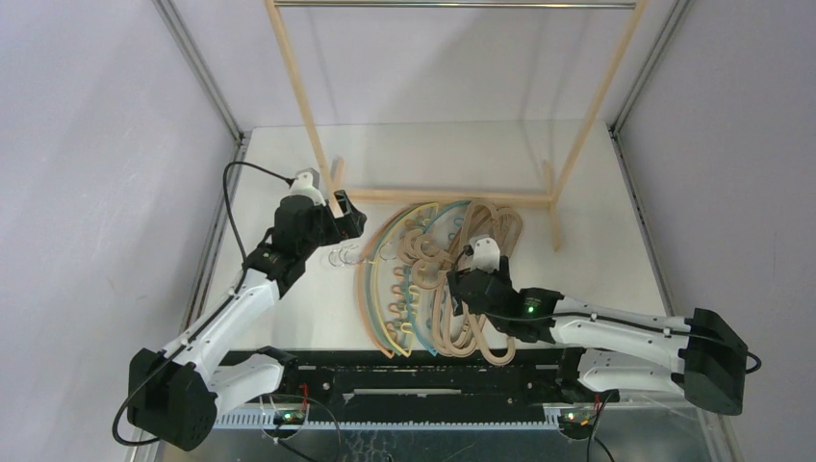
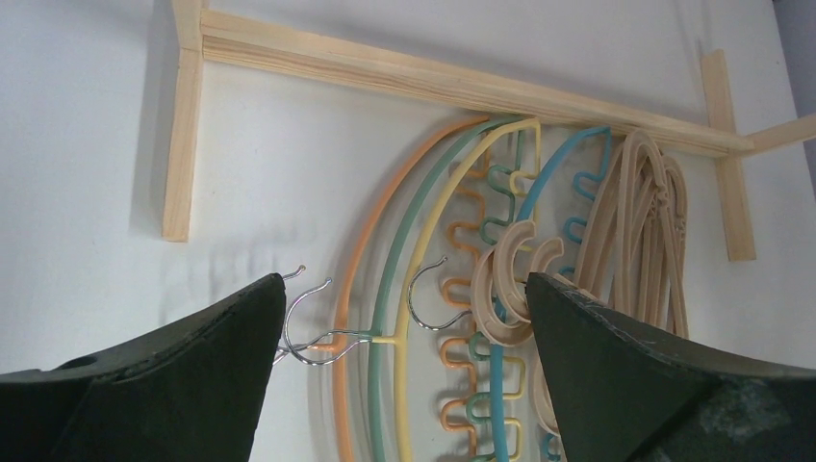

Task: Organize the hangers

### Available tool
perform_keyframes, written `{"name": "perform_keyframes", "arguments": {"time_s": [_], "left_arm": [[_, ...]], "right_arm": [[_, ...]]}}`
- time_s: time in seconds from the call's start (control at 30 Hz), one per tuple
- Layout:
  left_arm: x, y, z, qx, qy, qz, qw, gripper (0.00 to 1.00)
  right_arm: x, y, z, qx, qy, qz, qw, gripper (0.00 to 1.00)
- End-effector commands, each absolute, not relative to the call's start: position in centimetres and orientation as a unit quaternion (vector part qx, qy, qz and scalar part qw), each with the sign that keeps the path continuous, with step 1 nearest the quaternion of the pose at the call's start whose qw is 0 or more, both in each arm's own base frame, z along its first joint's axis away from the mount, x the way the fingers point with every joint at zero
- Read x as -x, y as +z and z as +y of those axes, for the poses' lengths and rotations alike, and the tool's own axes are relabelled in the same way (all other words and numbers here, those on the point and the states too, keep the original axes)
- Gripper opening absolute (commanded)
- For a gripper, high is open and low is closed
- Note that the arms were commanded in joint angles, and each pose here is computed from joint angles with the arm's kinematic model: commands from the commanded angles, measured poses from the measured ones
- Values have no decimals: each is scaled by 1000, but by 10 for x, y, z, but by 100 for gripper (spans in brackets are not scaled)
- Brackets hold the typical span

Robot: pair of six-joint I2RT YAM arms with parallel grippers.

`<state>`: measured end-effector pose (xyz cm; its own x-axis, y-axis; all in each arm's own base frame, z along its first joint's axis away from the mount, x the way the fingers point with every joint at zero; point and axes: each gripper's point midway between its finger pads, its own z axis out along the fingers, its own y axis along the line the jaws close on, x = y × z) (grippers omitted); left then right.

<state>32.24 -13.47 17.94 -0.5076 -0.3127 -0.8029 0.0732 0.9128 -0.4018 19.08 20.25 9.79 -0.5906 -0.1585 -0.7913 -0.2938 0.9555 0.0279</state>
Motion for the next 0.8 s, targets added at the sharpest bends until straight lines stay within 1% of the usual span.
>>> {"name": "perform_keyframes", "arguments": {"time_s": [0.0,0.23,0.3,0.7,0.77], "left_arm": [[-322,189,-136,70,-206,834,508,100],[-322,183,-136,72,-206,836,504,100],[-322,181,-137,72,-206,836,503,100],[-324,173,-137,71,-202,840,498,100],[-324,173,-138,71,-203,840,499,100]], "right_arm": [[-180,87,212,139,87,896,414,86],[-169,60,205,132,71,909,388,84],[-170,57,203,129,67,910,388,82],[-187,48,210,135,30,907,397,73],[-190,48,209,132,26,908,398,69]]}}
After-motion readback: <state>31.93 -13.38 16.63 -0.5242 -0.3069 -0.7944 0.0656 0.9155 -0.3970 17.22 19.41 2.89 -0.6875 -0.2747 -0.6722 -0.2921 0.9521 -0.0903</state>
